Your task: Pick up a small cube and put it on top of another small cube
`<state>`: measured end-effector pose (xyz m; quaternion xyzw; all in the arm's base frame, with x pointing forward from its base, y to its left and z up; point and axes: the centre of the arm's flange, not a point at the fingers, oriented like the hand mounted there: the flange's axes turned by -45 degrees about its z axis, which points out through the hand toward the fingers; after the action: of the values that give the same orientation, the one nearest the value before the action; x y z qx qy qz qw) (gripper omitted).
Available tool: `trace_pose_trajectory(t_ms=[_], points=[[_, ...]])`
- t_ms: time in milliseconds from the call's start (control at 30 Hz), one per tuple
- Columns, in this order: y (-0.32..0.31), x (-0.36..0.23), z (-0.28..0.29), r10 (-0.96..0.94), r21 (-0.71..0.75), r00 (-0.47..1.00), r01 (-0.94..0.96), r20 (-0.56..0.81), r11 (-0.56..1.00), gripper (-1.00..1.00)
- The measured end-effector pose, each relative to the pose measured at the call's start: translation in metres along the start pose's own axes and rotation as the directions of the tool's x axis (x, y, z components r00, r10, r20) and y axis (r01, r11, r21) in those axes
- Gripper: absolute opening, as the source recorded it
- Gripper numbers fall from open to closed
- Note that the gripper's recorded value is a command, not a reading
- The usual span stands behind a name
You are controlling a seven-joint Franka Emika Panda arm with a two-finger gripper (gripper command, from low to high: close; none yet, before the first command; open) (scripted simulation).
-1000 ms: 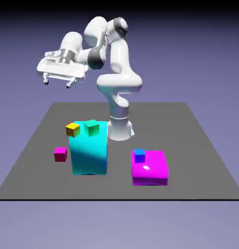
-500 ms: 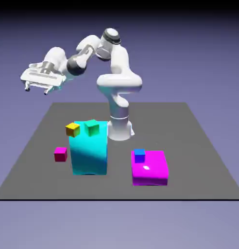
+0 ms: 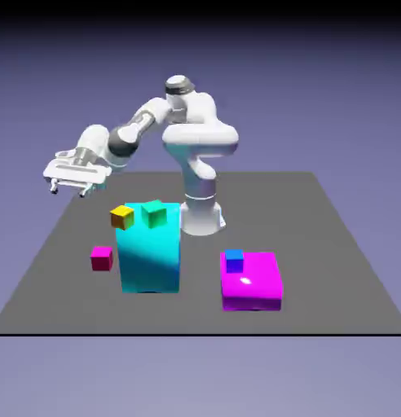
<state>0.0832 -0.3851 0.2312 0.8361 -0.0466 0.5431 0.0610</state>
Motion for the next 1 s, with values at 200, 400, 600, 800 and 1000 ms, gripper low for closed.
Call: trace_pose_trajectory(t_ms=[200,400,600,800,1000], points=[[-0.031,-0.062,0.027,0.007,0.057,0.999,-0.005,-0.041,0.998,0.00],[-0.079,-0.111,0.061,0.010,0.128,0.995,0.002,-0.095,0.992,0.00],[-0.087,-0.122,0.098,0.011,0.134,0.995,0.003,-0.101,0.991,0.00],[-0.090,-0.126,0.113,0.010,0.135,0.995,0.003,-0.100,0.991,-1.00],[-0.085,-0.114,0.064,0.010,0.136,0.995,0.004,-0.101,0.991,-1.00]])
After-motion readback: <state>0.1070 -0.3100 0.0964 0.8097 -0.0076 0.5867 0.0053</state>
